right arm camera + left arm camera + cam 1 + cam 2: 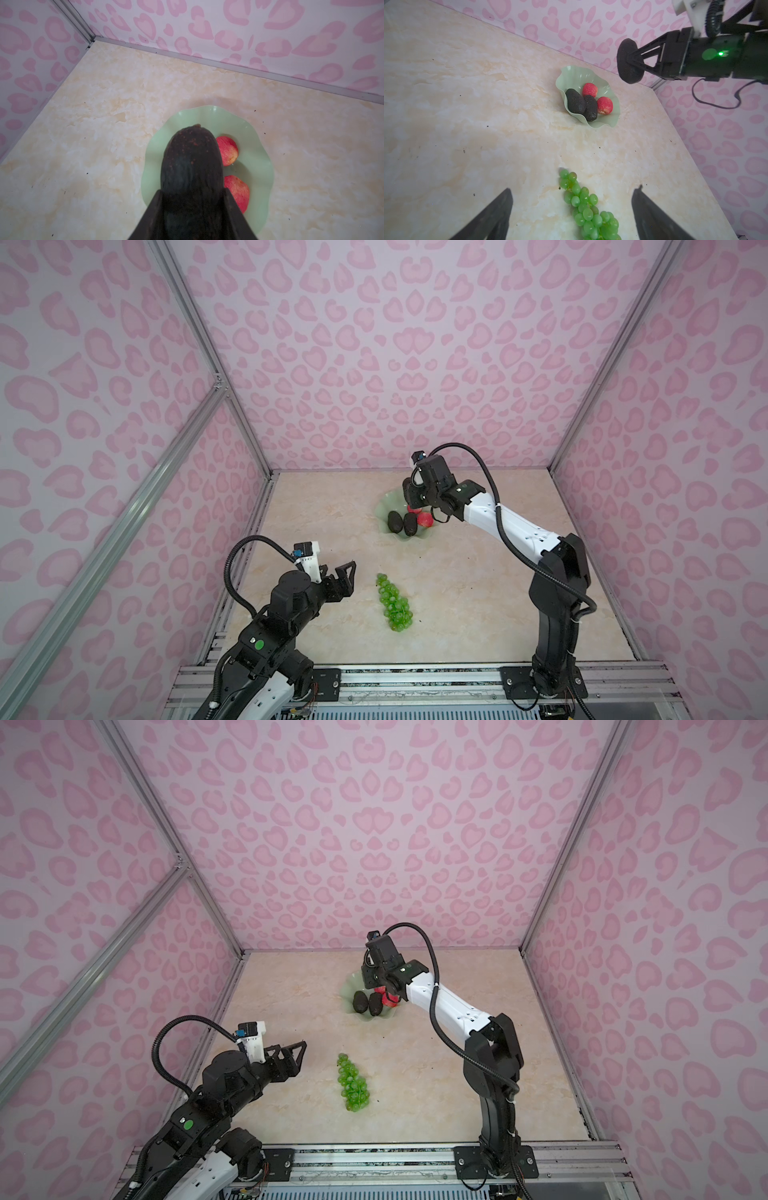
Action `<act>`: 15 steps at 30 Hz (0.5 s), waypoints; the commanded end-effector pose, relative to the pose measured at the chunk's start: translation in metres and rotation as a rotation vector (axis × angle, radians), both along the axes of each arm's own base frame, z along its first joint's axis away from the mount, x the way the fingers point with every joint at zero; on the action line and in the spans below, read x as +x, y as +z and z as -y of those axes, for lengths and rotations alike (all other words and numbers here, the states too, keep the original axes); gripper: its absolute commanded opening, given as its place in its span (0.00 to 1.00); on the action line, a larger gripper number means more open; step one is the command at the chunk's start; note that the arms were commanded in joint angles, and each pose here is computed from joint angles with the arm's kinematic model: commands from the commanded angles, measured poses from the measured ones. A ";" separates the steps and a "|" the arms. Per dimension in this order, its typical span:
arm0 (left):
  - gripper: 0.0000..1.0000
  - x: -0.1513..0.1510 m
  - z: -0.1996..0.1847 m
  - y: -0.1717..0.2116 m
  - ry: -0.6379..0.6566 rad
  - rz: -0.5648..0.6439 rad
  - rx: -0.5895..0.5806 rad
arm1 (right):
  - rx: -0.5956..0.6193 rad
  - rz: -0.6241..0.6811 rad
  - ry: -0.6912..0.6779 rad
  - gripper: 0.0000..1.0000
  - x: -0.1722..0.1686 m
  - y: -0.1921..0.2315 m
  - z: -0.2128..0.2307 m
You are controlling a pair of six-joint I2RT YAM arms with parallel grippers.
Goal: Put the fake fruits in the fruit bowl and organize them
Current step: 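Lower the avocado into the bowl and open the right gripper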
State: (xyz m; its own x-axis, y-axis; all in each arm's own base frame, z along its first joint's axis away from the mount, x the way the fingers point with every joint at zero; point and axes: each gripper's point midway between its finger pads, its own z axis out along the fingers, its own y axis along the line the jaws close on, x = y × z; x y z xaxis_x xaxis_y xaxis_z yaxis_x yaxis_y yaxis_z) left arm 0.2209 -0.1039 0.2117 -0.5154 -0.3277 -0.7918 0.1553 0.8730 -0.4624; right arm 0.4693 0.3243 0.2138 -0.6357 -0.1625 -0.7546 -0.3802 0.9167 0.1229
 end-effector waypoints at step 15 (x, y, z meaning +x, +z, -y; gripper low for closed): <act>0.91 -0.007 -0.013 0.010 0.048 0.026 -0.007 | -0.170 -0.109 0.097 0.20 0.063 -0.112 -0.026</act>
